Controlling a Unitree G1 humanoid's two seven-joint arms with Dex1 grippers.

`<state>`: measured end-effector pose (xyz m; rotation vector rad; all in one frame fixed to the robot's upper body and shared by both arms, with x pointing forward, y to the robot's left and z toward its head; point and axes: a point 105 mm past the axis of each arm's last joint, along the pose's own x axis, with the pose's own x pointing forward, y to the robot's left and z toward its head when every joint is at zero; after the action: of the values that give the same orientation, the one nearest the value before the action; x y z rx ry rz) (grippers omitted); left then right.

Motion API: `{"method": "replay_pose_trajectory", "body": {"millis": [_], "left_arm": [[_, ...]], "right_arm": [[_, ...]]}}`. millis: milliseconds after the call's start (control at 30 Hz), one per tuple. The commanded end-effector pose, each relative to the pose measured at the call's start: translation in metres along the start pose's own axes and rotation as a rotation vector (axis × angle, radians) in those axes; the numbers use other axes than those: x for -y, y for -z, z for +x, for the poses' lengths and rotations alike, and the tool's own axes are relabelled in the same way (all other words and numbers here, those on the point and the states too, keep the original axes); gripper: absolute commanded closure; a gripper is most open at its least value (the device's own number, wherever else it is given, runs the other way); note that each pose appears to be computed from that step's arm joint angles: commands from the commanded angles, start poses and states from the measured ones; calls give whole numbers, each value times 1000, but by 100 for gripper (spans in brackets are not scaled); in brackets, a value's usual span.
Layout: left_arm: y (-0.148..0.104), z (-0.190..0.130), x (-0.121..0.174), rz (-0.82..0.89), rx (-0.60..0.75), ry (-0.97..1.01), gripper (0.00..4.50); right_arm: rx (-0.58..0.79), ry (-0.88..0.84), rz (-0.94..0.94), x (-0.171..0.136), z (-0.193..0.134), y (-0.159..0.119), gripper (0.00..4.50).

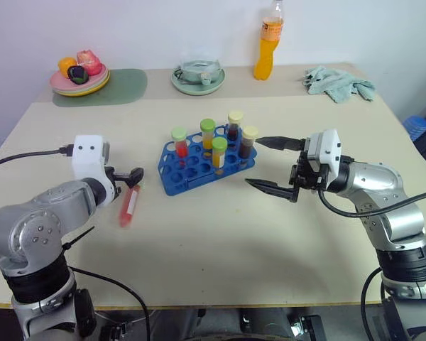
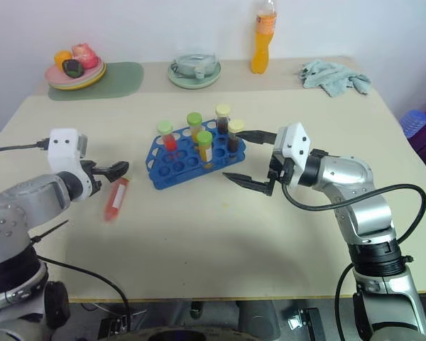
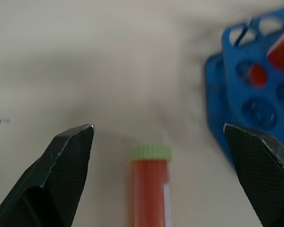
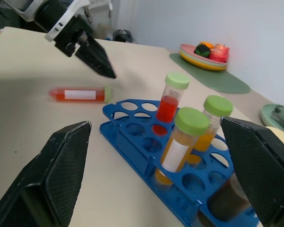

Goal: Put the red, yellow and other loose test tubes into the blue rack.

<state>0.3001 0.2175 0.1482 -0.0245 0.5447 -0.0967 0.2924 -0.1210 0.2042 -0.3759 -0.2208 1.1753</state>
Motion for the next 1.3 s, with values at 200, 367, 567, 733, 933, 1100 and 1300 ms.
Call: {"method": "replay_pose_trajectory", "body": {"millis": [200,367,567,733,933,1100,1300], "left_arm": [[-3,4,-5,-6,-122,27,0],[4,12,-5,-33,-211,18,0],[15,20,1,-86,-296,-5,0],[32,21,4,-194,-385,-102,0],[38,21,9,-238,-406,-176,176],[41,19,5,-240,-405,-219,373],[37,8,3,-149,-369,-161,373]], "right_arm": [[34,-66,-69,-9,-13,-18,3],[1,-128,-97,-21,-17,-13,3],[-9,-176,-113,-29,-16,-11,3],[-19,-180,-116,-30,-12,-7,3],[-8,-176,-104,-31,-8,-7,0],[-9,-172,-95,-30,-5,-6,0],[-16,-168,-80,-29,-1,-4,0]]}}
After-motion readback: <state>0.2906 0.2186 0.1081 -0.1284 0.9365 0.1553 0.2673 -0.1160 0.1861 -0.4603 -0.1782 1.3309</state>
